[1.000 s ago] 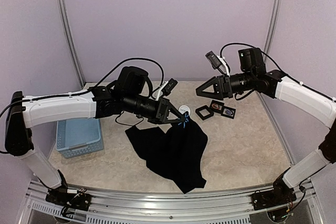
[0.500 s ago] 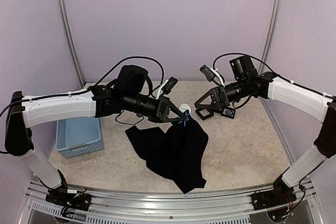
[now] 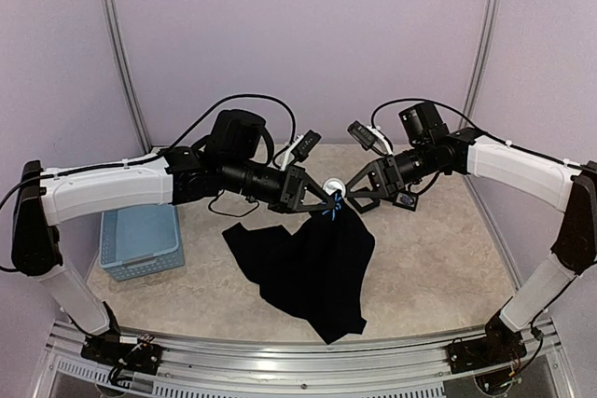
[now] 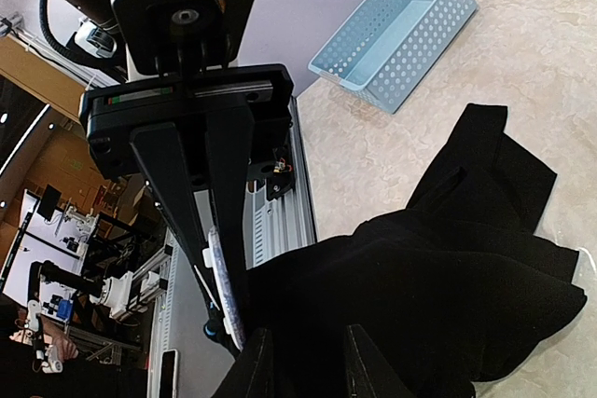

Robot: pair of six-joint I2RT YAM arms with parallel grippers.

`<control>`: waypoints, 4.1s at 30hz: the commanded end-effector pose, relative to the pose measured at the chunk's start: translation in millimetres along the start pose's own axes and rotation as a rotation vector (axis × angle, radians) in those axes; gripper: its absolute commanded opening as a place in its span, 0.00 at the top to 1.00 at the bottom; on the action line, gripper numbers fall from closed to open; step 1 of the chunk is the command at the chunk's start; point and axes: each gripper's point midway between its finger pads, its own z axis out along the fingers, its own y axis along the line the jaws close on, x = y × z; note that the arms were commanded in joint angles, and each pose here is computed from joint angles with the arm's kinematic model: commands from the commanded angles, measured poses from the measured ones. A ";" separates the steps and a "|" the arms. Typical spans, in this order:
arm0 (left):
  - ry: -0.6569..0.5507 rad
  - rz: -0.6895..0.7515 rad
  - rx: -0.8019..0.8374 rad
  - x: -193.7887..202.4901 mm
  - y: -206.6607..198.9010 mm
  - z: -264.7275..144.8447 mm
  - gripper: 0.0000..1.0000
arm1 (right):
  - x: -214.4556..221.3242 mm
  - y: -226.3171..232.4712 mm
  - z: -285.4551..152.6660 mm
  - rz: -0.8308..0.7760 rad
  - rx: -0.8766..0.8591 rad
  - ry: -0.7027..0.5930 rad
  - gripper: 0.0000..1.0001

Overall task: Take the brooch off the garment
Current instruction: Open the brooch with the crumpled clothing, then pass from the left arm to the right, then remove the brooch from the crumpled clothing.

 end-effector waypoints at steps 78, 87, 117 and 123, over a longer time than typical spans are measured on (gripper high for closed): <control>-0.053 -0.052 -0.181 5.9 32.6 -21.4 1.00 | -6.0 2.0 -3.0 -0.045 0.019 -0.019 1.00; -0.131 -0.037 -0.246 -7.2 37.2 -51.7 1.00 | -13.9 -4.3 -8.4 -0.075 0.105 -0.050 1.00; -0.649 -0.112 -0.696 -86.7 105.1 -192.4 0.04 | -66.5 14.6 -60.5 -0.163 0.261 -0.307 1.00; -0.664 0.032 -0.450 -104.2 41.5 -168.0 0.05 | -73.1 22.8 -60.5 -0.153 0.217 -0.336 1.00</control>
